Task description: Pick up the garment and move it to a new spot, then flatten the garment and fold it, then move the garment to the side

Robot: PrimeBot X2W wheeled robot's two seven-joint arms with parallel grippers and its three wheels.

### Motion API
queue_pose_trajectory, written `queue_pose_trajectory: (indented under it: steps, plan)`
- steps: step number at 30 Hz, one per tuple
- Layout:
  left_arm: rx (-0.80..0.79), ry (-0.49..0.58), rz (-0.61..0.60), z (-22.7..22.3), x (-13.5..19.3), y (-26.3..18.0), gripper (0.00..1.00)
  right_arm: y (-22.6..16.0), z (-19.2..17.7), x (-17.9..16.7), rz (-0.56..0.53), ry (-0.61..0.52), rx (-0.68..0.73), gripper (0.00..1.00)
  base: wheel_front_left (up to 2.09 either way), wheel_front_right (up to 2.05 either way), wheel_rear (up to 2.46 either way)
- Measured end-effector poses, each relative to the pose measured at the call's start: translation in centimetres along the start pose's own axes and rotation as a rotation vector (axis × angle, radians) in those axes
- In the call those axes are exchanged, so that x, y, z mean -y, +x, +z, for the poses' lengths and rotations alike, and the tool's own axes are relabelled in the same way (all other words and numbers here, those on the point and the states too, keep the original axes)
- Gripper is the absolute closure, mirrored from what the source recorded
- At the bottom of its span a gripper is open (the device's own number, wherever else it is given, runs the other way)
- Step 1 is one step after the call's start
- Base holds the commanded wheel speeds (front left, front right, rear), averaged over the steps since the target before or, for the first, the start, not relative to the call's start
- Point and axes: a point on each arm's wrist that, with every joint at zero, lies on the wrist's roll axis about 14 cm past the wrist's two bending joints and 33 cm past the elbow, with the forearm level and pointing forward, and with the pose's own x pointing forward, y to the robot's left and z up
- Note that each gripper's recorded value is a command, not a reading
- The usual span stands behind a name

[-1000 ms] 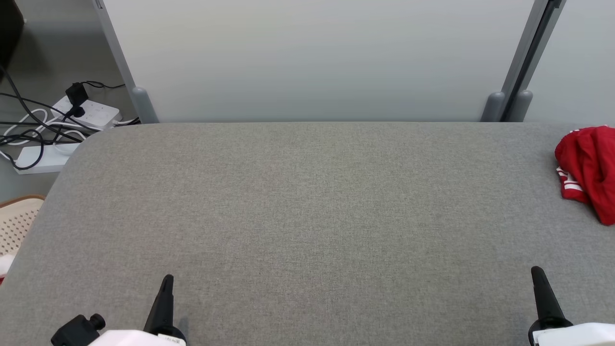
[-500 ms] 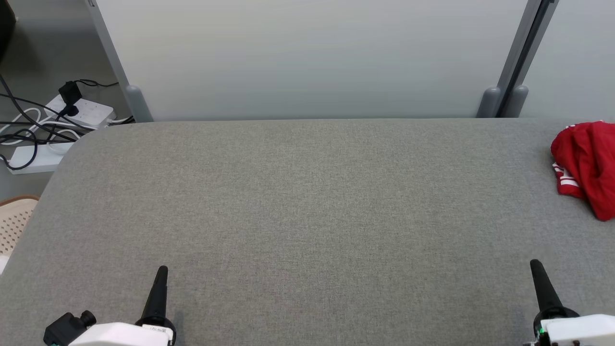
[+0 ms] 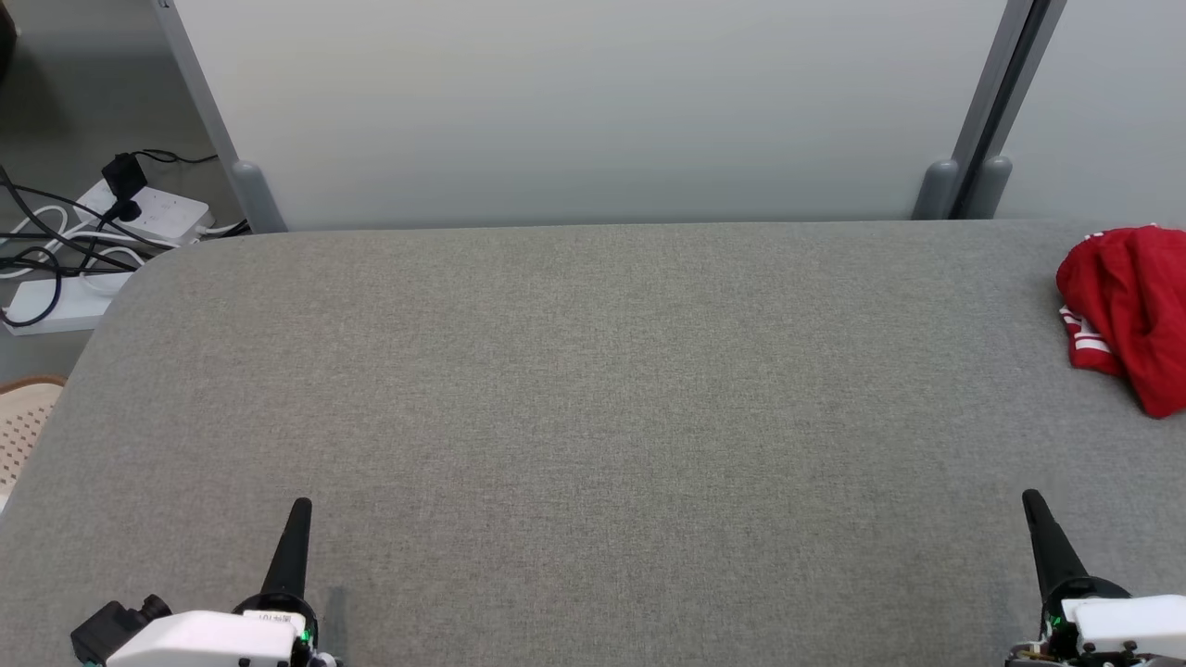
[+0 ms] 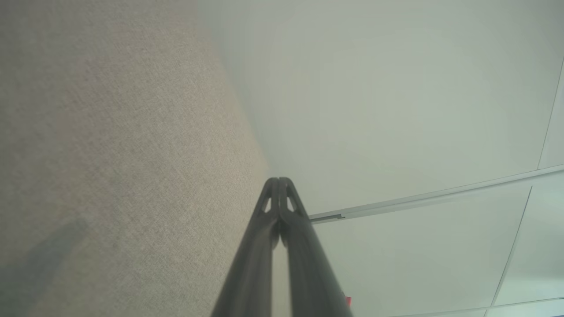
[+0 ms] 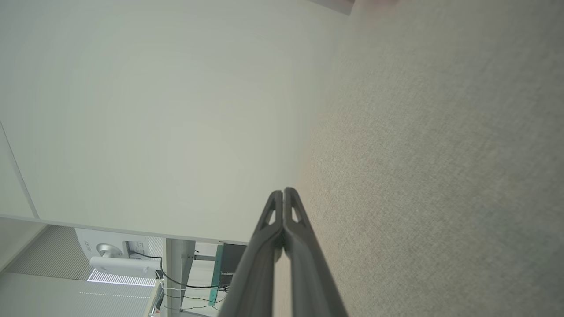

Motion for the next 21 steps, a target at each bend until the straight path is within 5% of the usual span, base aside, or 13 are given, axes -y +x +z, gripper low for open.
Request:
queue_pose_trajectory:
  steps: [21]
  plan:
    - [-0.009, -0.235, -0.076, 0.7, 1.9, 1.5, 1.0, 1.1, 0.3, -0.9, 0.03, 0.23, -0.009, 1.0, 0.0, 0.0, 0.0]
